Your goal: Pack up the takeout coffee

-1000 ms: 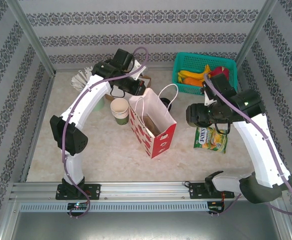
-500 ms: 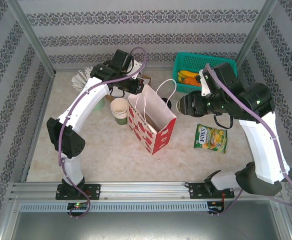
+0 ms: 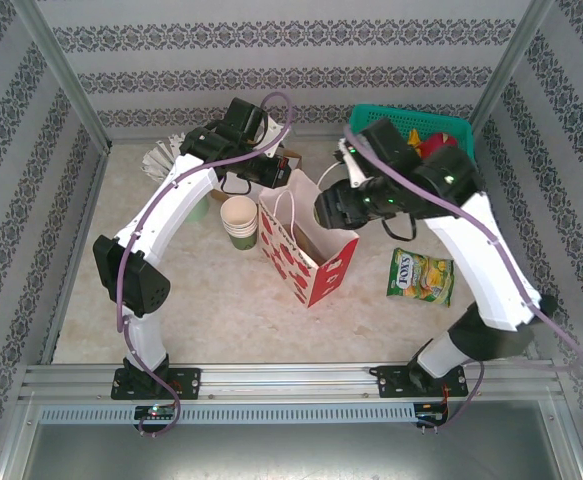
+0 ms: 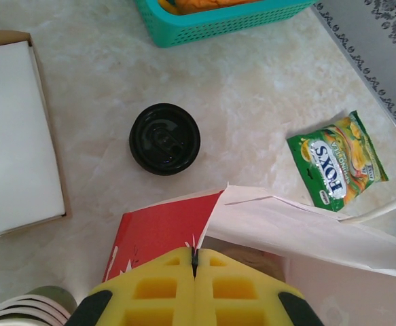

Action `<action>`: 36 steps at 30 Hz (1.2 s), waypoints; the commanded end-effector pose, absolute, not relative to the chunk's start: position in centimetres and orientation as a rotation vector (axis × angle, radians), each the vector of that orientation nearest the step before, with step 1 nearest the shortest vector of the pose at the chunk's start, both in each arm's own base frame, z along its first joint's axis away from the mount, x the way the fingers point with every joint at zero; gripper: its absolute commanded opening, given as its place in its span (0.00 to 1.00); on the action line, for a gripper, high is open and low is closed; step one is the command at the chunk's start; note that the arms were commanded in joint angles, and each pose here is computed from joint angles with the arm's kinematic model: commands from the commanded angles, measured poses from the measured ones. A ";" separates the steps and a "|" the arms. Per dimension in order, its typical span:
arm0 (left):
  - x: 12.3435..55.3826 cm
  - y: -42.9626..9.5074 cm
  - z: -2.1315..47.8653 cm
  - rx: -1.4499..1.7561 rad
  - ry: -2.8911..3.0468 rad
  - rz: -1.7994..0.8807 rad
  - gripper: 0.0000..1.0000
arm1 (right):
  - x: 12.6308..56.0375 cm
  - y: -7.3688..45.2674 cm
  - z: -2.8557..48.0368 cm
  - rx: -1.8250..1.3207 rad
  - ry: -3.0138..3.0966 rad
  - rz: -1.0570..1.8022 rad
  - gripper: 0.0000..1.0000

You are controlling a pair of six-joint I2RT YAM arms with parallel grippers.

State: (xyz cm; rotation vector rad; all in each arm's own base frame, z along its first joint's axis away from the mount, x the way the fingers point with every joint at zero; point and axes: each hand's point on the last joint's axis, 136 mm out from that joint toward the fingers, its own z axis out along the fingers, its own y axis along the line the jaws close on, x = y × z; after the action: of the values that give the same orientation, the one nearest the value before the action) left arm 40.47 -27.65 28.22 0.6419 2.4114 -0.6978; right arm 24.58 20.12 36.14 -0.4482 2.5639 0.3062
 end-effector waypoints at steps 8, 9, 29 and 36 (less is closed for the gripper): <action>40.7 -28.6 28.7 0.630 2.391 -0.756 0.00 | 25.4 24.9 33.4 -0.606 2.596 0.367 0.74; 40.7 -28.6 28.7 0.630 2.392 -0.757 0.00 | 25.5 25.3 33.2 -0.607 2.595 0.394 0.74; 41.1 -28.4 28.4 0.628 2.391 -0.787 0.00 | 25.6 24.7 29.3 -0.439 2.702 0.562 0.74; 41.0 -28.5 28.7 0.659 2.370 -0.808 0.00 | 25.9 22.7 27.9 -0.403 2.756 0.408 0.74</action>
State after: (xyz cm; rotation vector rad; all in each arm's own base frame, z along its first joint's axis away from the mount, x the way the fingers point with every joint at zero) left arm 40.29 -28.16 28.10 0.6313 2.4221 -0.7782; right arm 25.94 24.25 28.22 -0.4484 2.7345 0.4903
